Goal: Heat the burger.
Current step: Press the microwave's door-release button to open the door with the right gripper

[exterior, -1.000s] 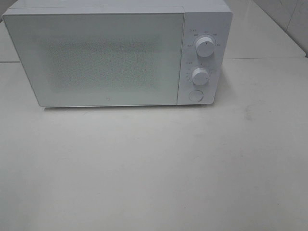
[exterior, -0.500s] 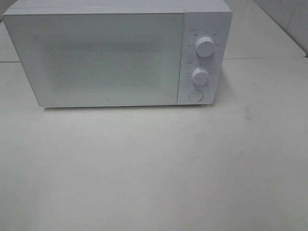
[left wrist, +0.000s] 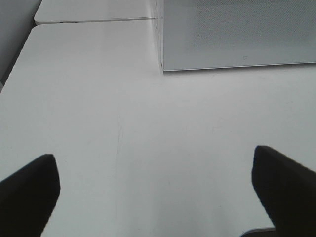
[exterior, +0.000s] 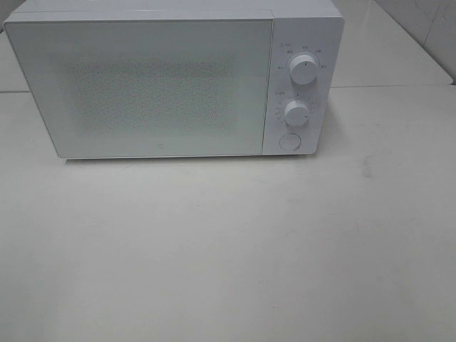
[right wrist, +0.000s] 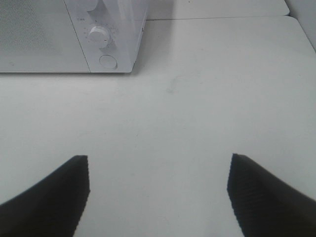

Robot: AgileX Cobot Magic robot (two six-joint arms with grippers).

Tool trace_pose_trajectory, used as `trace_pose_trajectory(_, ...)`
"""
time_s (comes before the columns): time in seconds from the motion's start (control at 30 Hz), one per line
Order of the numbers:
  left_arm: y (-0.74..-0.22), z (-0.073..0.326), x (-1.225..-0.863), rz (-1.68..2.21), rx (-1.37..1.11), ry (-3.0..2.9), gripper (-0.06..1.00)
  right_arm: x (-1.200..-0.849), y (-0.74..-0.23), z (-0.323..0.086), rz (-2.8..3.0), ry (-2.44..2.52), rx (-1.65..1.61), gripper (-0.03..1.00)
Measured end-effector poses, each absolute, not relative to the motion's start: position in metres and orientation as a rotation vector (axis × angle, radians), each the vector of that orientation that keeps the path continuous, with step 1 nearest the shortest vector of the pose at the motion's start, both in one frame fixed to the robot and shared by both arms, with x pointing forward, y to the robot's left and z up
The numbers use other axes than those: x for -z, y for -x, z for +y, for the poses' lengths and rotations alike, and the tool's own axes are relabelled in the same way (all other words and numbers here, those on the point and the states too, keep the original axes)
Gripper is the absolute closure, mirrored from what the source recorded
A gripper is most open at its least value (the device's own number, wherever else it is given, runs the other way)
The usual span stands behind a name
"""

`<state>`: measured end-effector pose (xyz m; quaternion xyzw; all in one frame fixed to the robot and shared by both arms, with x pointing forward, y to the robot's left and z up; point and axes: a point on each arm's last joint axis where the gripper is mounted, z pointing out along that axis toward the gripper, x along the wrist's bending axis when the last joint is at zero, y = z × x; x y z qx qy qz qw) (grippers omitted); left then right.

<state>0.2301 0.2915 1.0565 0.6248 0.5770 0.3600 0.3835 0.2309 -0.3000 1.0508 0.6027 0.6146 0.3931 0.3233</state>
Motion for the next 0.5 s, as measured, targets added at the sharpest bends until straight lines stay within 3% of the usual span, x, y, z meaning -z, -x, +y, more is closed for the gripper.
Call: trace_pose_trajectory(0.5, -0.2301, 0.2915, -1.0565, 1.471, -0.918, -1.593, -0.03, -1.0580, -0.2298, -0.2996, 1.578, -1.560, -1.077, 0.21)
